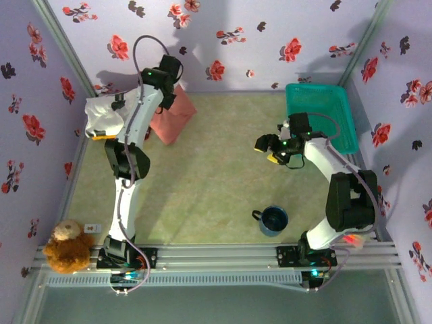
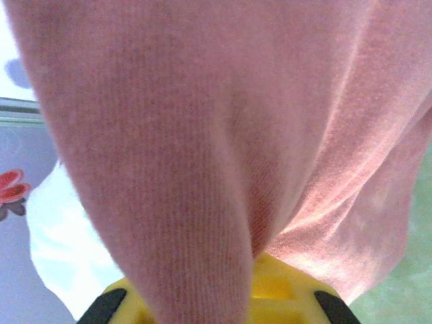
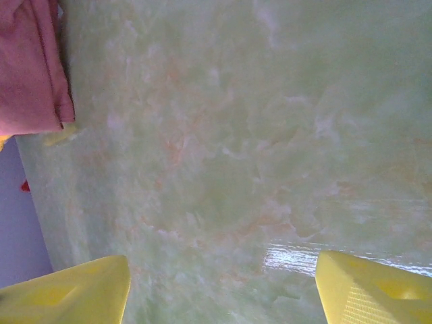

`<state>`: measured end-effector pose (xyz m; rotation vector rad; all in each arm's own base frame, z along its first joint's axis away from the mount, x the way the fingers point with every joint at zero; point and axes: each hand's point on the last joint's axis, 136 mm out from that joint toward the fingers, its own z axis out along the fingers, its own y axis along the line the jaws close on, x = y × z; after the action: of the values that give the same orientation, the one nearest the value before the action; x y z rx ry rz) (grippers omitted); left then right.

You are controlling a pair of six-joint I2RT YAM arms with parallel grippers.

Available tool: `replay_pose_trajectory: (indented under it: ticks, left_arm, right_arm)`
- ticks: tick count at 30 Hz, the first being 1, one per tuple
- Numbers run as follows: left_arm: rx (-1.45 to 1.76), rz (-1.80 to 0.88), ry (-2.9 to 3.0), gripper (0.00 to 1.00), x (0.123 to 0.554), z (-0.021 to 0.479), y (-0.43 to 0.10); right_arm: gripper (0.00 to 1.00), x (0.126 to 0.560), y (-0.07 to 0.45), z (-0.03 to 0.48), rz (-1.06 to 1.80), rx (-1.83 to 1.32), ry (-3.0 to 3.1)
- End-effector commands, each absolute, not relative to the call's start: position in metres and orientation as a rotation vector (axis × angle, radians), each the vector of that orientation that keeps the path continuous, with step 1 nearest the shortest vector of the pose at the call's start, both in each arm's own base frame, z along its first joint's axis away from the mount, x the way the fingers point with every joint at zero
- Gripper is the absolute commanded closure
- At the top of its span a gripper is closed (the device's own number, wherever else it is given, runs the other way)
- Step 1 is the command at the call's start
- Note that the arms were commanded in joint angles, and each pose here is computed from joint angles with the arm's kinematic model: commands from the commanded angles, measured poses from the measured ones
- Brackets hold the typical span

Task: Fold and stack the t-shirts

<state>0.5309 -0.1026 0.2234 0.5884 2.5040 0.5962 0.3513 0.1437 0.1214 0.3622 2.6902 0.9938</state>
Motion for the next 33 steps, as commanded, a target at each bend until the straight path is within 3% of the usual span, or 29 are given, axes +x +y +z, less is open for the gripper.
replay_pose_trajectory:
  ticks: [1, 10, 26, 33]
  left_arm:
    - [0.392, 0.414, 2.4, 1.0, 0.519, 0.298, -0.087]
    - [0.238, 0.249, 2.324, 1.0, 0.511, 0.344, -0.063]
    - [0.064, 0.181, 2.354, 1.0, 0.508, 0.346, 0.002]
    - [0.008, 0.177, 2.447, 1.0, 0.505, 0.316, 0.028]
  right_arm:
    - [0.26, 0.351, 0.142, 0.125, 0.992, 0.369, 2.663]
    - [0.26, 0.35, 0.143, 0.124, 0.999, 0.376, 2.661]
    - [0.26, 0.351, 0.143, 0.125, 0.99, 0.38, 2.668]
    - [0.26, 0.353, 0.145, 0.125, 0.989, 0.376, 2.668]
